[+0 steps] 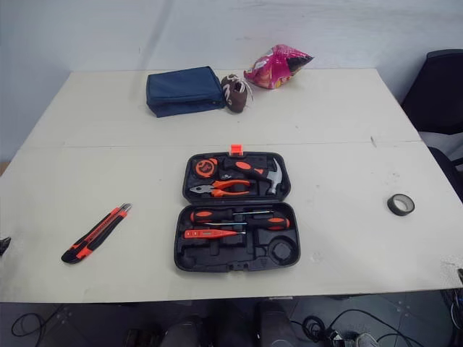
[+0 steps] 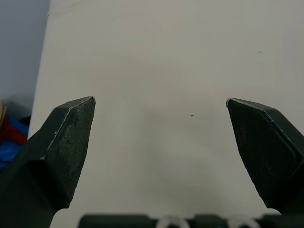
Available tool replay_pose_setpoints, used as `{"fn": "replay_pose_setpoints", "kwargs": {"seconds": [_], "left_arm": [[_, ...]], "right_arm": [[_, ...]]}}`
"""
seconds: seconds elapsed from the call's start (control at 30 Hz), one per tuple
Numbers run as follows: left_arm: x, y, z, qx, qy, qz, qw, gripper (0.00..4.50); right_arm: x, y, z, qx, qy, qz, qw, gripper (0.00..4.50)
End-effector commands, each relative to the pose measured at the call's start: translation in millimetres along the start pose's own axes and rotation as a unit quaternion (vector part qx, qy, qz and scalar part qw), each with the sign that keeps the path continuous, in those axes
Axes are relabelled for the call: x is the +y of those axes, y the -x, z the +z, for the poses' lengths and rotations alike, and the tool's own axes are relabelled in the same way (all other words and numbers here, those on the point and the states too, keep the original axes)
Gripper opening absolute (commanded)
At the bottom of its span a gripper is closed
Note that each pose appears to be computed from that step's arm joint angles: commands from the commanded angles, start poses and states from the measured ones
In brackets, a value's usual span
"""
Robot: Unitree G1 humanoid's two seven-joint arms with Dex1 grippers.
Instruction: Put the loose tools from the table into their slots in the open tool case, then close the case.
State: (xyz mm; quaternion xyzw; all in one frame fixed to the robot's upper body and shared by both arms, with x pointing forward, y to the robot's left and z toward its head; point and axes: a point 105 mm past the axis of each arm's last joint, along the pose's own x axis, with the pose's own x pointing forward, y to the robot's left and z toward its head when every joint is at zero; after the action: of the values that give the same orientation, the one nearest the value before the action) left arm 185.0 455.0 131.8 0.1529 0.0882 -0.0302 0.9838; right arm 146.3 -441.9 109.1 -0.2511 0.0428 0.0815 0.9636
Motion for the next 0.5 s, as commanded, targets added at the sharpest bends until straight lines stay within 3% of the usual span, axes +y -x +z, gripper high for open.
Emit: {"fn": "replay_pose_setpoints", "kwargs": {"seconds": [0.03,0.13,0.27,0.33,0.5], "left_arm": [[-17,-5,22,-0.029,-0.008,-0.047,0.998,4.49],[-49,-11,35,-0.022,0.006,-0.122,0.992,4.49],[-86,-22,42,0.017,0.037,-0.188,0.981,4.49],[-97,-33,42,0.043,0.036,-0.190,0.980,4.49],[-124,-54,40,0.105,0.048,-0.200,0.973,4.49]], "right_arm": [[14,-23,25,-0.063,0.012,0.044,0.997,4.50],[40,-55,69,-0.166,-0.035,0.105,0.980,4.50],[75,-78,110,-0.227,-0.055,0.187,0.954,4.50],[90,-88,127,-0.252,-0.088,0.215,0.940,4.50],[145,-104,181,-0.340,-0.070,0.319,0.882,4.50]]}}
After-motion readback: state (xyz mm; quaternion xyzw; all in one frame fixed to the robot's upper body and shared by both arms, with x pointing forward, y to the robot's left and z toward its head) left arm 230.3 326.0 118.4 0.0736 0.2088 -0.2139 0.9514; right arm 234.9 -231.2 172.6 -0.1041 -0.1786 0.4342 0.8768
